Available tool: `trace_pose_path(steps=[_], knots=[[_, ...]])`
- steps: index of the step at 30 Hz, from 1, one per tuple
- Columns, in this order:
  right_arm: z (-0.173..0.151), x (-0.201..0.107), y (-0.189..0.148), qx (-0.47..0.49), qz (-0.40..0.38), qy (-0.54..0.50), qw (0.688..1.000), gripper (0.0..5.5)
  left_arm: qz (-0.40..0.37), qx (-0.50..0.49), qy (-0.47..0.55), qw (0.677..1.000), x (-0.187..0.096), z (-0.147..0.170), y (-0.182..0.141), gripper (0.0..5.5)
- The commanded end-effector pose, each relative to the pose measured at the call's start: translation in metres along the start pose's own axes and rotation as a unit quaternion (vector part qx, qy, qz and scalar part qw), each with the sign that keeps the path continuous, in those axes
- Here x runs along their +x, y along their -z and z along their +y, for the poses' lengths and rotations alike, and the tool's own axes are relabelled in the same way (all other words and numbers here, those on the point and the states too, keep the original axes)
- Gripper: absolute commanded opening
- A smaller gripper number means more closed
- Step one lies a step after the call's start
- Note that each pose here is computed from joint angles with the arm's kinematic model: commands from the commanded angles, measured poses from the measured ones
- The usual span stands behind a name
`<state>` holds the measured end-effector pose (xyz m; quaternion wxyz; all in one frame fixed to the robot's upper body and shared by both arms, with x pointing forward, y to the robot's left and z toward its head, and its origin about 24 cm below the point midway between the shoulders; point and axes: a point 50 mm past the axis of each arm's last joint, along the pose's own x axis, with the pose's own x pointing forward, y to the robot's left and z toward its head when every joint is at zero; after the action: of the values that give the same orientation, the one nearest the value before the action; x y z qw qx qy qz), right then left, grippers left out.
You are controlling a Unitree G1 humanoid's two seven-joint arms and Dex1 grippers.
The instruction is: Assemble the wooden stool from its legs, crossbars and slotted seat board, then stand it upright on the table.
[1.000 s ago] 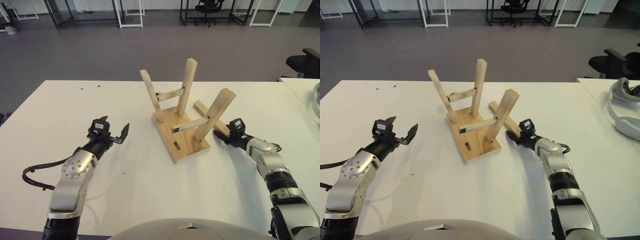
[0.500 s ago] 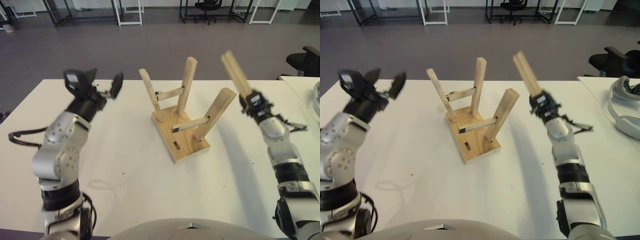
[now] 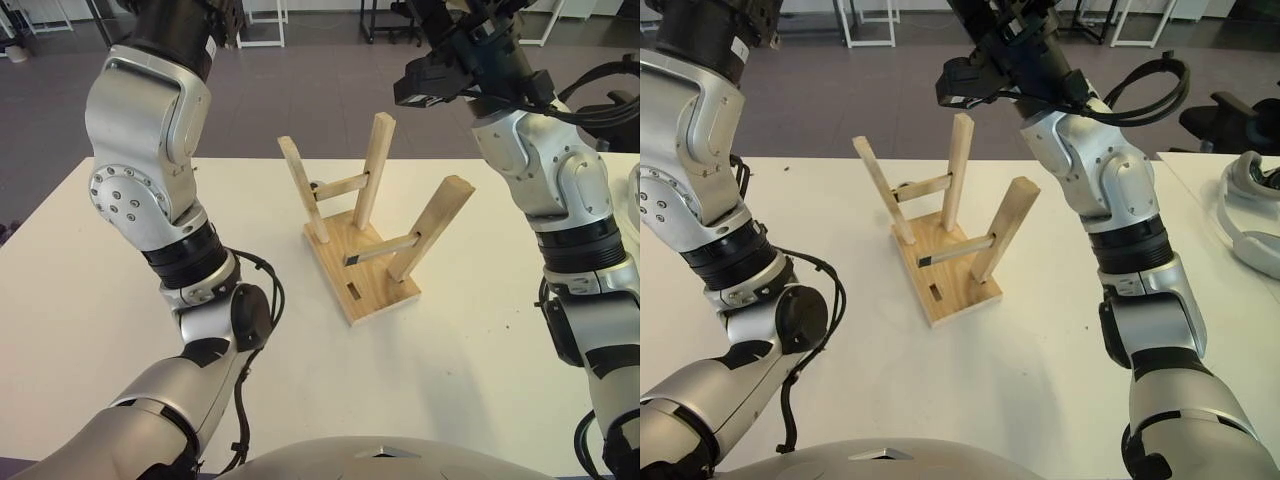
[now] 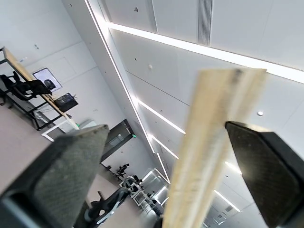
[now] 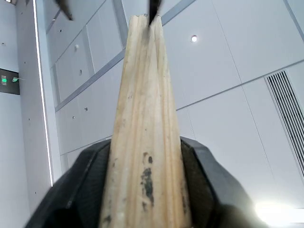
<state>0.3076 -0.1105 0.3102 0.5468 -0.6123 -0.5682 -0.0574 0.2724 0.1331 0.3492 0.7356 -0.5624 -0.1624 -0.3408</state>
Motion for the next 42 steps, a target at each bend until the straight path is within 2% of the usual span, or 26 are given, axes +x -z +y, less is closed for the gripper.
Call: trace_pose_path(steps=[1, 3, 7, 15, 19, 23, 27, 33, 39, 40, 42], knots=[[-0.003, 0.002, 0.016, -0.038, 0.017, -0.001, 0.999, 2.10, 0.014, -0.024, -0.025, 0.999, -0.010, 0.001, 0.006, 4.55], [-0.004, 0.001, 0.019, -0.061, 0.006, -0.003, 0.998, 2.10, 0.014, -0.041, -0.045, 0.998, -0.013, 0.007, 0.007, 4.55], [-0.003, 0.003, 0.000, -0.093, -0.079, 0.011, 0.992, 2.10, -0.017, -0.079, -0.089, 0.993, -0.009, 0.018, 0.000, 4.55], [0.005, 0.009, 0.005, -0.155, -0.125, -0.009, 0.980, 2.07, -0.021, -0.131, -0.170, 0.976, -0.014, 0.033, 0.006, 4.55], [0.005, 0.015, -0.006, -0.193, -0.201, 0.010, 0.960, 2.07, -0.020, -0.139, -0.260, 0.955, -0.024, 0.058, 0.007, 3.75], [0.001, 0.025, -0.002, -0.244, -0.246, 0.011, 0.938, 2.07, -0.003, -0.156, -0.307, 0.939, -0.030, 0.066, 0.009, 3.06], [0.008, 0.025, 0.003, -0.270, -0.280, -0.007, 0.921, 2.07, 0.002, -0.181, -0.333, 0.925, -0.034, 0.067, 0.013, 2.84], [0.019, 0.021, 0.015, -0.284, -0.283, -0.033, 0.915, 2.07, 0.003, -0.187, -0.343, 0.921, -0.034, 0.065, 0.012, 2.55], [0.017, 0.019, 0.028, -0.266, -0.252, -0.028, 0.930, 2.07, -0.002, -0.139, -0.339, 0.930, -0.035, 0.069, 0.009, 2.54], [0.015, 0.019, 0.028, -0.257, -0.242, -0.018, 0.936, 2.07, -0.002, -0.127, -0.329, 0.936, -0.033, 0.067, 0.009, 2.92], [0.012, 0.019, 0.028, -0.239, -0.221, -0.003, 0.945, 2.07, -0.005, -0.126, -0.301, 0.945, -0.028, 0.062, 0.009, 3.31]])
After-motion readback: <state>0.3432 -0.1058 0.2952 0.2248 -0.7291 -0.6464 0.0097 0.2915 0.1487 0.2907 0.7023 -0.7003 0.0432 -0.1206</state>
